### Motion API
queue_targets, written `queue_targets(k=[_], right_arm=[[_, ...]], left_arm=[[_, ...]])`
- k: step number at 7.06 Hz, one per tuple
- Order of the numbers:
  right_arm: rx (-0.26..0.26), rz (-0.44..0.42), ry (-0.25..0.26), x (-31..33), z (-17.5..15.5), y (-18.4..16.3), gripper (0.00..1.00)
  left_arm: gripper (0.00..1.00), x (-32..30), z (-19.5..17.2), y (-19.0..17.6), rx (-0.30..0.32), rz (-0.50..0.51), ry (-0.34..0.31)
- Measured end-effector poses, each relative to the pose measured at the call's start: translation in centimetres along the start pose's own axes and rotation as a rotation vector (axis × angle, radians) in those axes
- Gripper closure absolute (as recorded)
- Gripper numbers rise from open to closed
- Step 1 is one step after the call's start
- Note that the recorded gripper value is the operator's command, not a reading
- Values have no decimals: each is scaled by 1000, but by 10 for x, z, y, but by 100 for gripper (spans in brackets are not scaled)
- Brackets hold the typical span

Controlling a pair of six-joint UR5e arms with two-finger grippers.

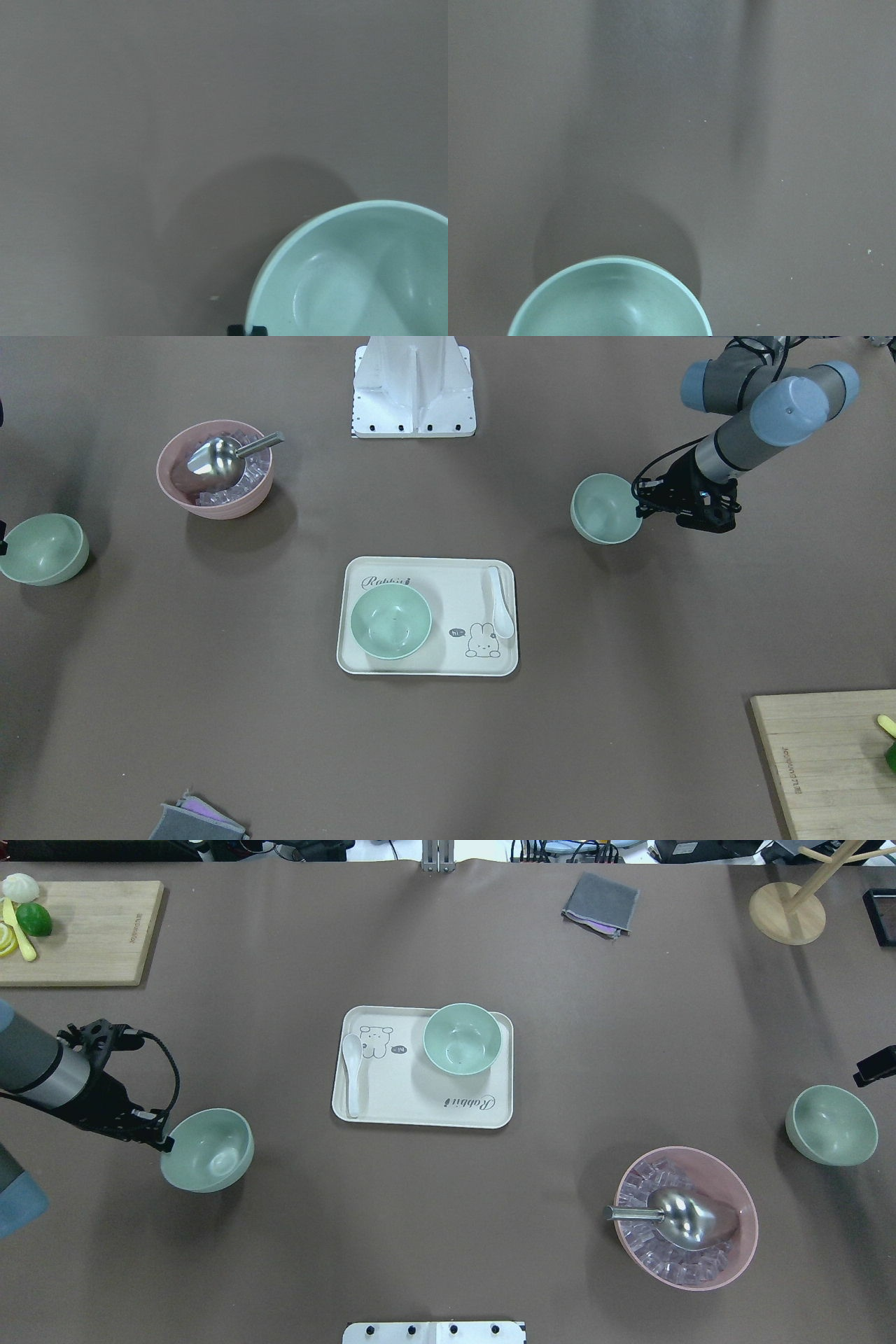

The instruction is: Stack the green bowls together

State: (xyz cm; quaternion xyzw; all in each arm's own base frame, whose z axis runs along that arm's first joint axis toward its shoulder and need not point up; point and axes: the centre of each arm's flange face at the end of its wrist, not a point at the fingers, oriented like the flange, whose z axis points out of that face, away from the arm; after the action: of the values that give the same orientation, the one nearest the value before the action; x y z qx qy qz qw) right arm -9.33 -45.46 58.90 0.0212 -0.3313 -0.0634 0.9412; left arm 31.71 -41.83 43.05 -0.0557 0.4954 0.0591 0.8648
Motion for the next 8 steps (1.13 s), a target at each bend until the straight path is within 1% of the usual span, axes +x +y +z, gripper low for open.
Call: queue_targets(k=[1, 3, 5, 6, 8], right_arm=[[-12, -4, 5, 8, 5, 6, 0], [-48, -36, 16, 23, 22, 11, 0], [-76, -35, 9, 30, 35, 10, 0], [-89, -32, -7, 29, 39, 11, 0], [-120, -35, -43, 23, 51, 9, 1]], left_arm=[[100, 46, -11, -18, 3, -40, 41], [100, 140, -22, -69, 28, -101, 80], [100, 213, -24, -124, 82, -125, 86], [100, 241, -26, -145, 114, -133, 83], [100, 268, -24, -177, 182, -124, 85]])
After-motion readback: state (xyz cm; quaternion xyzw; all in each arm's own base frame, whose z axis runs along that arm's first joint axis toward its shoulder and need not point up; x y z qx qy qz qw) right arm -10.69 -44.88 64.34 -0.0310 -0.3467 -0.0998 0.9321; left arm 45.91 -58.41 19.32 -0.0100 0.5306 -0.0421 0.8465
